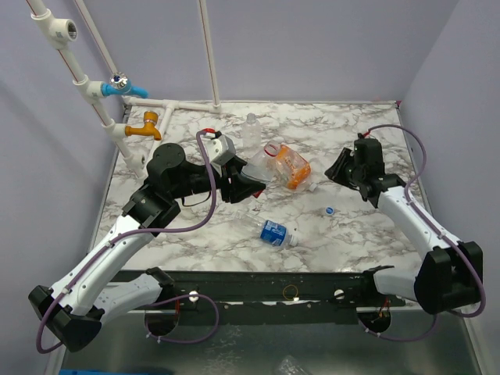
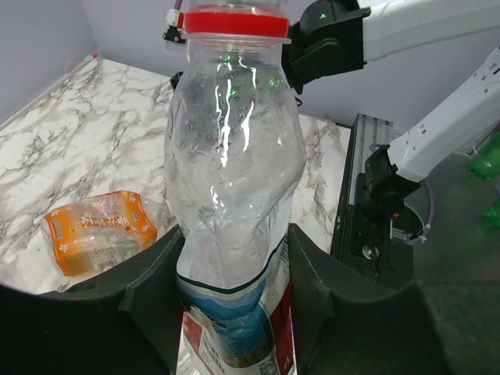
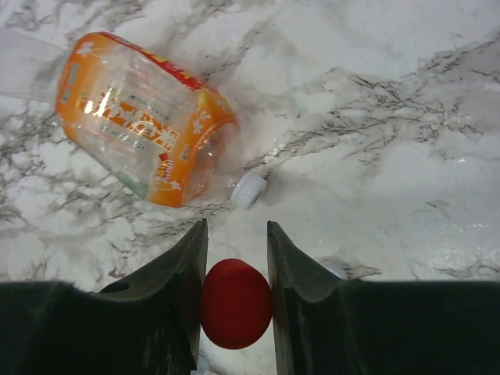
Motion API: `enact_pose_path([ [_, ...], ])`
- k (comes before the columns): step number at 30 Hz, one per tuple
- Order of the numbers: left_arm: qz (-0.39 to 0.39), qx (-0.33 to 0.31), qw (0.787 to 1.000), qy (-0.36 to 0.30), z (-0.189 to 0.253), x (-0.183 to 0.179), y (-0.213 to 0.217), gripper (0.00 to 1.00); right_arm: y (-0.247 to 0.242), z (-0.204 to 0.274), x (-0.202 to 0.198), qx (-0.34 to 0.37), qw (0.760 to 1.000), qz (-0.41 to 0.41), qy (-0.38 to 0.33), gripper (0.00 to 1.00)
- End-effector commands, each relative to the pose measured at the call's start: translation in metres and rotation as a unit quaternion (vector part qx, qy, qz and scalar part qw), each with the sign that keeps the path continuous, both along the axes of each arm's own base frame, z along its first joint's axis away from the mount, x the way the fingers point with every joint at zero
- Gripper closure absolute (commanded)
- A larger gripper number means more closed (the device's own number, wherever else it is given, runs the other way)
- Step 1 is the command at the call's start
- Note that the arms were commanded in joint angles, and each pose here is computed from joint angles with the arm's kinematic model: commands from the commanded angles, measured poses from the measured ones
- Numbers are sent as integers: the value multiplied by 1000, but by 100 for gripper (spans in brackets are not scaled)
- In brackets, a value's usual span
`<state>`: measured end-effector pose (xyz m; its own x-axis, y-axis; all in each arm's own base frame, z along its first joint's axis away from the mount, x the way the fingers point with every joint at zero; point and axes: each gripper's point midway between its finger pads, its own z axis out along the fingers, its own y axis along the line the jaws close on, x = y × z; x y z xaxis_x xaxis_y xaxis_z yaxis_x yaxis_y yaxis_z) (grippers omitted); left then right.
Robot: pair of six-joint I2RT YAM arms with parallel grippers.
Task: Unscrew the bottle caps
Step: Place the bottle cap at the center of the board, then place the plastic bottle at the center of the board.
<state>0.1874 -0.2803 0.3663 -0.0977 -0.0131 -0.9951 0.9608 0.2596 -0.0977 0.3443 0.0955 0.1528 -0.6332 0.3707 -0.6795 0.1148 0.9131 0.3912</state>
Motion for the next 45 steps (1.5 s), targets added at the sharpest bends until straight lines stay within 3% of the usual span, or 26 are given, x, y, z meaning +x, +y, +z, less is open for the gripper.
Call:
enact_pose_path([
  [1,-6,-4,1000,-12,4,-4,3,100,-16,-28,9,-12,998,-64,11,98],
  [9,-4,-2,1000,-6,1,0,1,100,-22,-85,3,-22,993,-92,66,79],
  [16,-5,-1,1000,-4,-1,0,0,100,-30,-113,-5,-41,988,-110,98,69],
  [20,-3,-3,1000,-7,1,1,0,100,-31,-121,-10,-44,986,-113,112,60],
  [23,-3,-3,1000,-7,2,1,0,100,-32,-123,-13,-48,985,-113,121,40],
  [29,-2,-4,1000,-6,1,1,0,100,-33,-112,-15,-48,986,-113,112,34],
  [34,0,-2,1000,-5,-1,1,1,100,-31,-71,-6,-40,992,-103,65,34],
  [40,4,0,1000,-4,-4,3,1,100,-2,46,10,12,997,-12,-81,39],
  [45,10,0,1000,8,-10,6,0,100,57,178,-7,96,952,166,-238,22],
])
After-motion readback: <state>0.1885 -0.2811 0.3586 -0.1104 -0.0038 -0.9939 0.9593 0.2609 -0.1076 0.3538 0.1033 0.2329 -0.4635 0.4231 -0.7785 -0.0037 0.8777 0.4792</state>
